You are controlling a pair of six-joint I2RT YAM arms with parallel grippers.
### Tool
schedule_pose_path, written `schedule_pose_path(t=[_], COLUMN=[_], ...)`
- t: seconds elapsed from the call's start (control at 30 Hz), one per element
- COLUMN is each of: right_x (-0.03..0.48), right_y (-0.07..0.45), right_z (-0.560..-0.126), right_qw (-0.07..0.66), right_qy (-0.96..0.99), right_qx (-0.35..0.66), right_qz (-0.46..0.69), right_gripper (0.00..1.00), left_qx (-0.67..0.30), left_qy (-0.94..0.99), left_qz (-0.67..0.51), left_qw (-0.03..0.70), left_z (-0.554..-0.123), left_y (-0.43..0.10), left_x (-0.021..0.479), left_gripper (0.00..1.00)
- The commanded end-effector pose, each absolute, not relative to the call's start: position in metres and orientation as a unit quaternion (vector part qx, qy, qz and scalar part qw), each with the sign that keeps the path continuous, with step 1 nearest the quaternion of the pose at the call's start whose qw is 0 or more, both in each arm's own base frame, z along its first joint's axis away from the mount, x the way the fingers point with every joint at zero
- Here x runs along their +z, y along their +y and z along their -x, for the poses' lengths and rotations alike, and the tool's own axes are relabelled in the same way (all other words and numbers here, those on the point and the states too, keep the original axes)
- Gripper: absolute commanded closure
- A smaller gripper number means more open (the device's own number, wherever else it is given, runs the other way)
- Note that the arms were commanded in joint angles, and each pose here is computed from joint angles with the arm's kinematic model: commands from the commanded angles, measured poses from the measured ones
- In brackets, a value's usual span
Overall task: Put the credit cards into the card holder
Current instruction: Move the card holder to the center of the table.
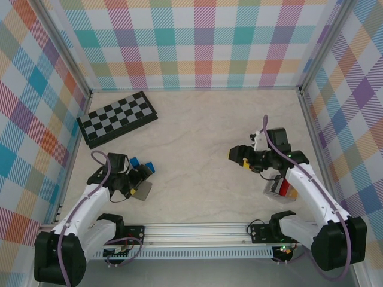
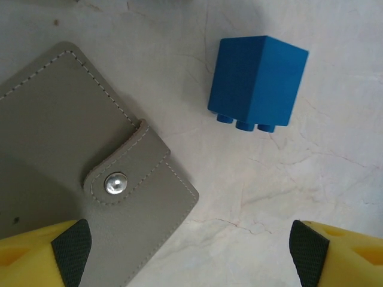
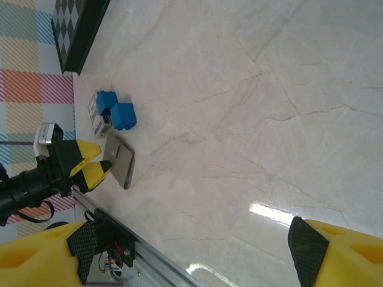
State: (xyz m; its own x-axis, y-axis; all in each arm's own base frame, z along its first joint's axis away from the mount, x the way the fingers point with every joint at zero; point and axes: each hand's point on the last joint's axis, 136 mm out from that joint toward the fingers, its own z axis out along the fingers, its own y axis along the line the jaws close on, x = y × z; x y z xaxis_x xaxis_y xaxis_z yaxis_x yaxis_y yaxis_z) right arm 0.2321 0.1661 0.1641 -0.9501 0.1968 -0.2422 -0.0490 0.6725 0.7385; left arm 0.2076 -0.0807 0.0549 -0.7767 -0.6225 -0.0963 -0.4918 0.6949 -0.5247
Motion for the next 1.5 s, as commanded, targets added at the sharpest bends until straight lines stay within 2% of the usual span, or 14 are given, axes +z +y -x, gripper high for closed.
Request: schedule_pose_path(t=[0.0, 0.2, 0.27, 0.4, 0.6, 0.87, 1.0, 1.1, 1.27, 1.33, 1.47], right_x=[0.155, 0.140, 0.138, 0.133, 0.119, 0.104, 0.090, 0.088, 0.094, 0.100, 0.097], right_y=[0.168, 0.160, 0.159, 0.159, 0.163, 0.159, 0.144, 0.145, 0.160, 0.175, 0.197], right_z=[-0.226, -0.230, -0.232, -0.237, -0.235, -0.228, -0.217, -0.212, -0.214, -0.220, -0.233], right_qw=[0.151, 0.151, 0.153, 0.147, 0.110, 0.092, 0.092, 0.089, 0.081, 0.074, 0.051], right_qy=[0.900, 0.910, 0.910, 0.911, 0.920, 0.930, 0.939, 0.936, 0.928, 0.919, 0.922], right_qx=[0.407, 0.382, 0.379, 0.376, 0.365, 0.338, 0.301, 0.309, 0.347, 0.379, 0.381], right_qz=[-0.035, -0.062, -0.071, -0.082, -0.088, -0.111, -0.140, -0.141, -0.106, -0.079, -0.048], right_gripper=[0.14, 0.14, 0.15, 0.17, 0.24, 0.40, 0.47, 0.51, 0.58, 0.66, 0.74], left_qx=[-0.252, -0.250, -0.283, -0.311, -0.331, -0.343, -0.356, -0.353, -0.319, -0.310, -0.323], left_qy=[0.909, 0.916, 0.916, 0.928, 0.938, 0.936, 0.929, 0.928, 0.933, 0.935, 0.929], left_qz=[0.300, 0.296, 0.271, 0.189, 0.065, -0.043, -0.079, -0.080, -0.052, -0.014, 0.047], left_qw=[0.142, 0.100, 0.083, 0.080, 0.080, 0.073, 0.066, 0.092, 0.160, 0.170, 0.174], left_z=[-0.210, -0.173, -0.166, -0.159, -0.175, -0.216, -0.227, -0.236, -0.244, -0.247, -0.251], left_y=[-0.085, -0.093, -0.109, -0.145, -0.211, -0.326, -0.373, -0.378, -0.341, -0.321, -0.298], left_x=[0.052, 0.029, 0.029, 0.036, 0.046, 0.045, 0.047, 0.063, 0.094, 0.097, 0.097], left_gripper=[0.12, 0.16, 0.22, 0.20, 0.22, 0.23, 0.28, 0.27, 0.24, 0.24, 0.25])
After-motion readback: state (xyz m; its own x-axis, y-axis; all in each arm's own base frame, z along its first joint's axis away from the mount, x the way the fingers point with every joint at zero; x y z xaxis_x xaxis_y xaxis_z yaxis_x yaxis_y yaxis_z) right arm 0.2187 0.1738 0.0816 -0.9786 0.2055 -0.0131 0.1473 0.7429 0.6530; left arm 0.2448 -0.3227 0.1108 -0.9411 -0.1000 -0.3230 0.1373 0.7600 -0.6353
